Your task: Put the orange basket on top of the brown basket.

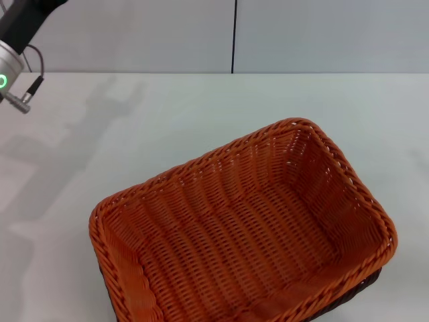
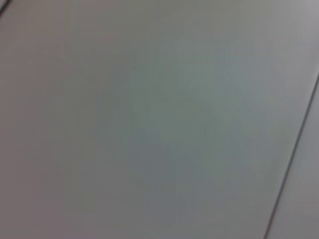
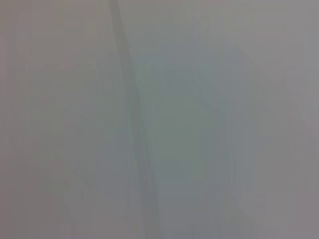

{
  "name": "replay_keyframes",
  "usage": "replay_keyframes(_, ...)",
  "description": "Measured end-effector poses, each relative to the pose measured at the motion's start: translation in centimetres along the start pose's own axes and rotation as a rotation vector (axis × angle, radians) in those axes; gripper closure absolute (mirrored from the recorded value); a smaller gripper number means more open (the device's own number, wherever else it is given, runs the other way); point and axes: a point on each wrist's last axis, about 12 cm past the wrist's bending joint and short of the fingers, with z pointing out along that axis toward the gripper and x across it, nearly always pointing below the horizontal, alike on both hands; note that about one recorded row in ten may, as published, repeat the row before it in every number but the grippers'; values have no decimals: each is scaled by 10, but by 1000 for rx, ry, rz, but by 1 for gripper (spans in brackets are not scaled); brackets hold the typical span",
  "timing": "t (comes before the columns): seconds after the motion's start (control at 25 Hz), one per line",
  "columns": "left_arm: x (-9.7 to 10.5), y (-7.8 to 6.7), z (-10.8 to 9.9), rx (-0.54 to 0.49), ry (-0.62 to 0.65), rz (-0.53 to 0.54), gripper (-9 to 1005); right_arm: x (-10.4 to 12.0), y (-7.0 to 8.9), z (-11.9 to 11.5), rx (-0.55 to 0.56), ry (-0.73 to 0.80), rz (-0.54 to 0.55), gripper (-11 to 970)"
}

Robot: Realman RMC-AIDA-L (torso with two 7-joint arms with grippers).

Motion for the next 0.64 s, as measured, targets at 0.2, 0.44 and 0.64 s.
replay_keyframes(0.2,-4,9,-13,-30,-33,-3,167,-22,-45,-14,416,-141,-288,205)
replay_keyframes(0.44,-7,18,-35,-60,-76,-2,167,-20,-56,-16,612,-190,-373,205)
replay_keyframes(0.64,-8,26,-52,-98,-105,-2,167,-14,-55,-13,656,-204,-381,205)
